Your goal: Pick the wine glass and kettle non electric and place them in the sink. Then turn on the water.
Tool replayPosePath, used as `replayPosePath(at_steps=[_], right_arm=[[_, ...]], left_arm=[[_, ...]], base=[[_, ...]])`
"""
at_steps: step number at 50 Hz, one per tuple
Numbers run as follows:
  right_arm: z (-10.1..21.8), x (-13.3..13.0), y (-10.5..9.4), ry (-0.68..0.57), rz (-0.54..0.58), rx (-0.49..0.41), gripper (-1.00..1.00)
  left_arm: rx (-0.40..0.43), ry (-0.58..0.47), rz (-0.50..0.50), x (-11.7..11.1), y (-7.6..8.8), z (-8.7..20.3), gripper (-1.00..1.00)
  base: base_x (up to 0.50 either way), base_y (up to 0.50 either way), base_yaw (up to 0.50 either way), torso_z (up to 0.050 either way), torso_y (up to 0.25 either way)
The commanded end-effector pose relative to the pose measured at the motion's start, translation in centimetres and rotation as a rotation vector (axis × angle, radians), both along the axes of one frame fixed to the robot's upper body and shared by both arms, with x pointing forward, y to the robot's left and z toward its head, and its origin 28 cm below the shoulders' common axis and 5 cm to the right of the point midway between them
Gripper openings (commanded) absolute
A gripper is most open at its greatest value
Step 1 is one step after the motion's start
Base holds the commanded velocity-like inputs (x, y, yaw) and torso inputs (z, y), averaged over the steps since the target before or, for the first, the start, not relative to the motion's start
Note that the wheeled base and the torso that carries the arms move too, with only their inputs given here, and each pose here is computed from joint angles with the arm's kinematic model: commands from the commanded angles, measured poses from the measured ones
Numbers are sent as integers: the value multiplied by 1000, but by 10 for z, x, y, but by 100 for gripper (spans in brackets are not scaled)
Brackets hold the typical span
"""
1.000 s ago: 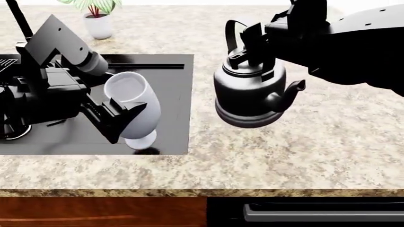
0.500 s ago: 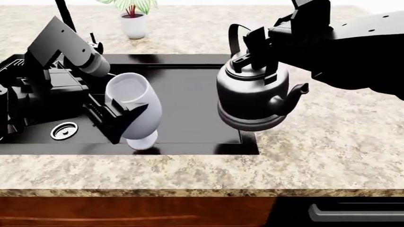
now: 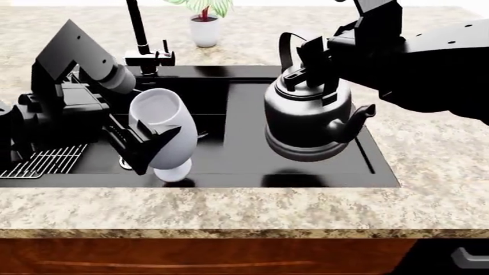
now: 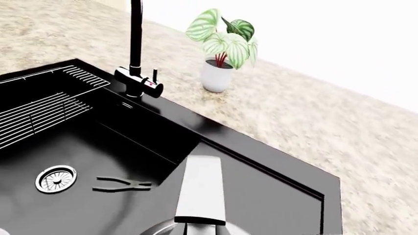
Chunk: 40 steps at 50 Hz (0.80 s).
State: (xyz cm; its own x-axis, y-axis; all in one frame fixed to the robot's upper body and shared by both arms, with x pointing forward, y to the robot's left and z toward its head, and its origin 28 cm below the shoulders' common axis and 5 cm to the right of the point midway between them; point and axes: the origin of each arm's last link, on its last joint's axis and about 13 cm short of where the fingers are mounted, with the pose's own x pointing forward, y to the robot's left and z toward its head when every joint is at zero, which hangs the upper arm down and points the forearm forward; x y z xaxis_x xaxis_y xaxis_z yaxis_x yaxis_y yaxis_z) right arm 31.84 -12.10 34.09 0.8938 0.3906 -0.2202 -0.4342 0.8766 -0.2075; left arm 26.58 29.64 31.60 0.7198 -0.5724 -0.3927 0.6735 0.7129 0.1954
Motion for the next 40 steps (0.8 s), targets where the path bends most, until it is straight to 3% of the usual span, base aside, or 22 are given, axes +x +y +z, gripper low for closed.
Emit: replayPosePath(at_steps=[1, 29, 40], right_arm=[[7, 0, -1, -40, -7, -4, -100], [8, 0, -2, -42, -16, -4, -100], [7, 0, -3, -35, -24, 8, -100]], left_arm=[[-10, -23, 13, -2, 0, 7, -100], [-12, -23, 9, 2, 2, 2, -100], [-10, -21, 9, 3, 2, 1, -100]], base=[[0, 500, 0, 0, 0], [0, 498, 0, 0, 1], [0, 0, 0, 1, 2]])
